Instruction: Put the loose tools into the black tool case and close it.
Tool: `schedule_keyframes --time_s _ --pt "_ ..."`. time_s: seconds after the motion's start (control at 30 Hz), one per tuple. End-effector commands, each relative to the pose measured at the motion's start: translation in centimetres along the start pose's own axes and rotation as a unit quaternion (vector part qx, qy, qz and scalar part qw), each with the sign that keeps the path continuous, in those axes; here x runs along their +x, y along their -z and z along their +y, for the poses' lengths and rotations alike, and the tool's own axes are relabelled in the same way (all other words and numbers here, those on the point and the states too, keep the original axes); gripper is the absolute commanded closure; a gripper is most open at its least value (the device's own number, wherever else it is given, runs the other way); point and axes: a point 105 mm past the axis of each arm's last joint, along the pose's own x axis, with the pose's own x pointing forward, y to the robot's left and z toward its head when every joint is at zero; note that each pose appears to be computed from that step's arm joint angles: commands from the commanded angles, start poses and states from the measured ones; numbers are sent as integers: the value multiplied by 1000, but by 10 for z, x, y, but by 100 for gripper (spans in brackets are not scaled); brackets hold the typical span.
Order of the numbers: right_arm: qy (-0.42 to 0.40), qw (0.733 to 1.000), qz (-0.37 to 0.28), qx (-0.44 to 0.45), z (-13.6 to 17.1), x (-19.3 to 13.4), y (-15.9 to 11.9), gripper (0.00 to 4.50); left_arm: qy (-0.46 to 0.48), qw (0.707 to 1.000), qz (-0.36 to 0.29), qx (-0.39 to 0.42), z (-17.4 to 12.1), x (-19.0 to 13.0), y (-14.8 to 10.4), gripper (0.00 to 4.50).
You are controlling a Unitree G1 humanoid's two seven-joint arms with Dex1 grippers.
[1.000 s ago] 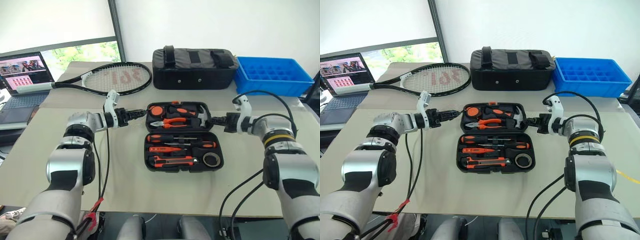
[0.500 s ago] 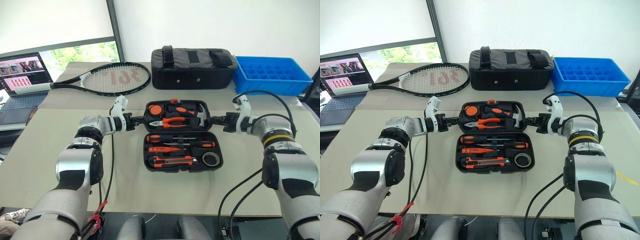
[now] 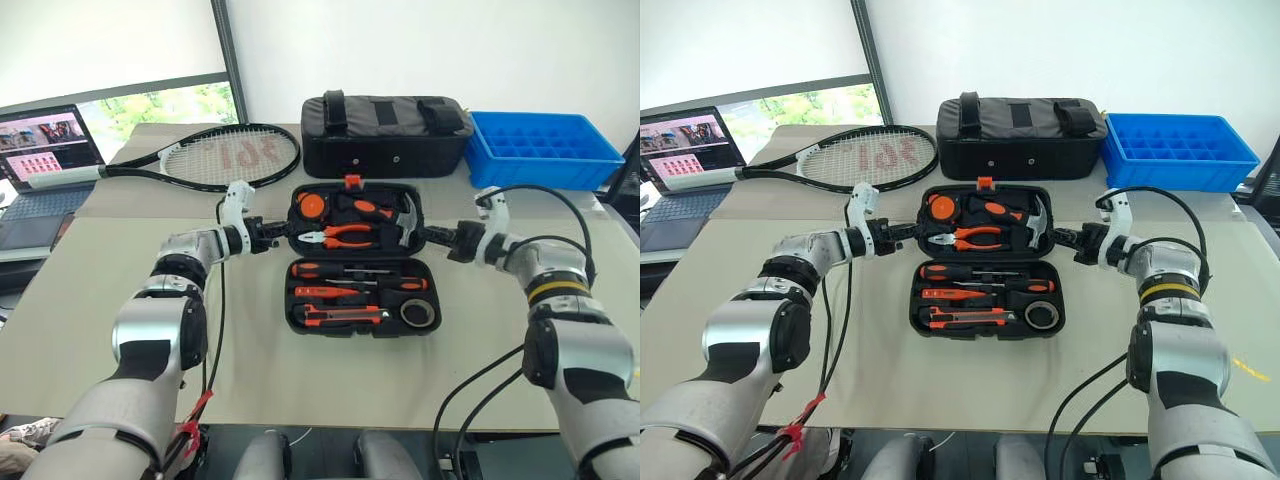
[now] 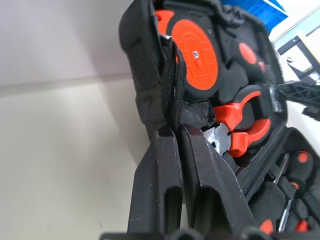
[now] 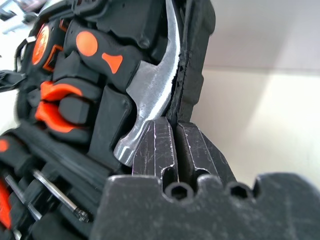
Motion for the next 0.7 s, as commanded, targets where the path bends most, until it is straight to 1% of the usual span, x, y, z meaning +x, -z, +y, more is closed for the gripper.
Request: schedule_keyframes --time_s 0.03,0.1,0.13,0.27,0.33,0.4,0.43,0.5,0.57,0.6,0.7 --pt "-85 987 -89 -99 34 -5 -38 450 29 988 -79 129 -14 -9 -51 447" --pt "-92 981 -100 -136 40 -10 -32 450 41 979 -92 178 -17 -15 -55 447" --pt "-92 979 -105 -148 43 -13 -30 450 46 975 -90 197 -18 -16 -52 447" --pt "-83 969 -131 -191 48 -18 -27 450 65 956 -75 275 -20 -24 -34 447" --pt "-70 957 -138 -246 50 -21 -21 450 69 940 -75 326 -21 -29 -23 447" --pt "-48 930 -138 -338 51 -25 -13 450 54 913 -78 397 -20 -35 -9 447" --pt "-43 918 -137 -370 51 -27 -10 450 47 902 -81 422 -20 -38 -5 447" --pt "-43 887 -140 -437 55 -31 -4 450 25 860 -74 505 -19 -43 5 447" --pt "-43 859 -134 -493 57 -36 3 450 27 805 -67 589 -23 -50 18 447" --pt "-47 847 -136 -511 59 -37 5 450 30 787 -66 613 -25 -53 23 447" --pt "-50 818 -131 -558 59 -45 11 450 33 747 -73 660 -28 -63 33 447"
